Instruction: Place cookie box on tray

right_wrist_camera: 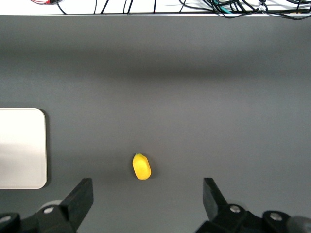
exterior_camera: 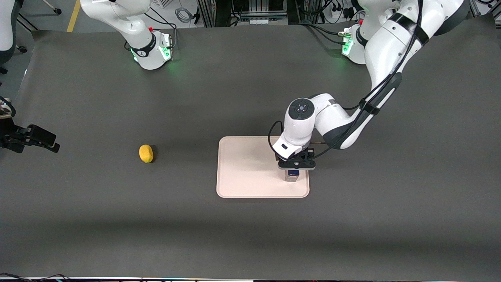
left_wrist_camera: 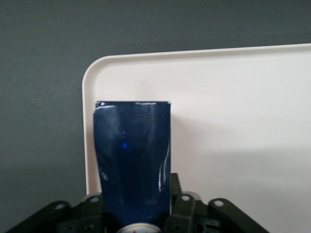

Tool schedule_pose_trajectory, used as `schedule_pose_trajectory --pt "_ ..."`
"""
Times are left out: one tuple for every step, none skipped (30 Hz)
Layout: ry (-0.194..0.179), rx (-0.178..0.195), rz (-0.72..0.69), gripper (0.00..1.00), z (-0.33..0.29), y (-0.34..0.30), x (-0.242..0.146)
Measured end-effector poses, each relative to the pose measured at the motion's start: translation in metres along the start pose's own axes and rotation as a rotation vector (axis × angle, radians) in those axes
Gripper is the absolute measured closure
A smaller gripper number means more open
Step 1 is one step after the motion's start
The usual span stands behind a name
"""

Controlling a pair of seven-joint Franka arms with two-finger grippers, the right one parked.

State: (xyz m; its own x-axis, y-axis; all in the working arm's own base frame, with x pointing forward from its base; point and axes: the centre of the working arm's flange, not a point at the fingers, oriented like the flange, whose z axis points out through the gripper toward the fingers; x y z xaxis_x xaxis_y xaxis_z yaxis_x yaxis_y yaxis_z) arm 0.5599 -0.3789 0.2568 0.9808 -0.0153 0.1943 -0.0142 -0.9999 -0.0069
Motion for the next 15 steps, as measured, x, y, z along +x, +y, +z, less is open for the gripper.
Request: schedule_pose_trajectory --pt "0.003 -0.005 -0.005 0.00 -0.004 0.001 0.002" --pt "0.003 -0.012 -0.014 0.00 -0.009 0.002 0.004" --pt "0.001 -0.018 -0.022 0.00 -0.015 0.003 0.005" --pt "-0.004 -0.022 -0.031 0.00 -0.021 0.005 0.006" --pt "-0.012 -0.024 -0.036 0.00 -0.029 0.007 0.007" --pt "-0.021 -0.023 -0.038 0.00 -0.038 0.009 0.007" --pt "-0.032 -0.021 -0.039 0.00 -0.048 0.011 0.007" --pt "-0.046 -0.018 -0.037 0.00 -0.059 0.012 0.007" --pt "-0.064 -0.015 -0.034 0.00 -0.072 0.013 0.008" --pt "-0.084 -0.011 -0.026 0.00 -0.086 0.012 0.010" --pt "-0.106 -0.007 -0.013 0.00 -0.101 0.010 0.012" --pt "-0.128 -0.004 0.003 0.00 -0.117 0.007 0.015" --pt "-0.147 -0.002 0.021 0.00 -0.134 0.003 0.018" --pt "-0.166 -0.002 0.043 0.00 -0.153 -0.002 0.021" --pt "-0.182 -0.003 0.066 0.00 -0.172 -0.009 0.024"
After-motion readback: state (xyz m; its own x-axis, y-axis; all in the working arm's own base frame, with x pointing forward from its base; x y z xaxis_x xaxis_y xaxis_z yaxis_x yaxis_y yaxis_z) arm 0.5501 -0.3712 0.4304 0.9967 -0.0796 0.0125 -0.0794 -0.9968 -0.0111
